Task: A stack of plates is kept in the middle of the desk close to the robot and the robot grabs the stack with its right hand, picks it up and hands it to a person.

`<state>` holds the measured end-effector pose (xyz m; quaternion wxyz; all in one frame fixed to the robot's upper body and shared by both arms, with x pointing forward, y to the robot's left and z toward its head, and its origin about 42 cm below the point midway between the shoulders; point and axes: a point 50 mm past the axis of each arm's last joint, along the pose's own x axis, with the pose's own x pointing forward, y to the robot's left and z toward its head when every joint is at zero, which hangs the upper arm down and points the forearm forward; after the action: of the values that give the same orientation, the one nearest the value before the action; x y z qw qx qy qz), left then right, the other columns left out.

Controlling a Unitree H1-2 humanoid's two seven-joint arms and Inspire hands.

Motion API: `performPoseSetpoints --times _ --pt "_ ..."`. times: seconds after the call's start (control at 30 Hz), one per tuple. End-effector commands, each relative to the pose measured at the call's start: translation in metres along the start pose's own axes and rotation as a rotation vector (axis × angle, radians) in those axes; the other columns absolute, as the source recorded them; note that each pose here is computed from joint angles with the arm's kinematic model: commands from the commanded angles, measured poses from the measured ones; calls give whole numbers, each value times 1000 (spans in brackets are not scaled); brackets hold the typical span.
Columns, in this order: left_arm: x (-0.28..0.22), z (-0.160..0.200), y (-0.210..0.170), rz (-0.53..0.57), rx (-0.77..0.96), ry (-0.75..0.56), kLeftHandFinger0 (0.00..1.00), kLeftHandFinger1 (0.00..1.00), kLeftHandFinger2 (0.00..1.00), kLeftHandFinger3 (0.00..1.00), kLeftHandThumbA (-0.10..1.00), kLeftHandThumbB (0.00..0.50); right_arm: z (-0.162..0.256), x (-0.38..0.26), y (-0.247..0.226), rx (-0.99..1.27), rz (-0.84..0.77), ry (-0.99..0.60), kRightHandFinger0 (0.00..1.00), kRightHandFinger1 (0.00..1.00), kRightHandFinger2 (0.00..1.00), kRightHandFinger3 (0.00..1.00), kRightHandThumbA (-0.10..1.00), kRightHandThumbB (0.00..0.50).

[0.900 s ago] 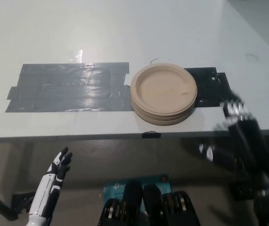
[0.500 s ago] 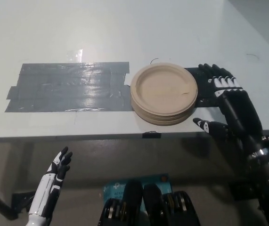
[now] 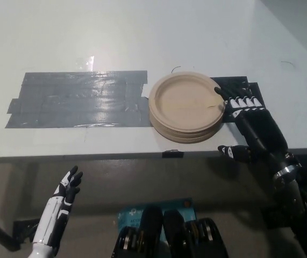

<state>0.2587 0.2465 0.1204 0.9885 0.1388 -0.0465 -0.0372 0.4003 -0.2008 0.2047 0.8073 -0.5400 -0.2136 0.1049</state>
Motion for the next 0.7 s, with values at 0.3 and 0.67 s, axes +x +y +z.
performPoseSetpoints --times 0.3,0.67 --pt "6 11 5 -15 5 -55 1000 1000 1000 1000 1000 67 15 23 -23 -47 -54 -98 1000 1000 1000 1000 995 370" --pt "8 12 7 -19 9 -54 1000 1000 1000 1000 1000 75 13 29 -18 -73 -51 -98 1000 1000 1000 1000 975 363"
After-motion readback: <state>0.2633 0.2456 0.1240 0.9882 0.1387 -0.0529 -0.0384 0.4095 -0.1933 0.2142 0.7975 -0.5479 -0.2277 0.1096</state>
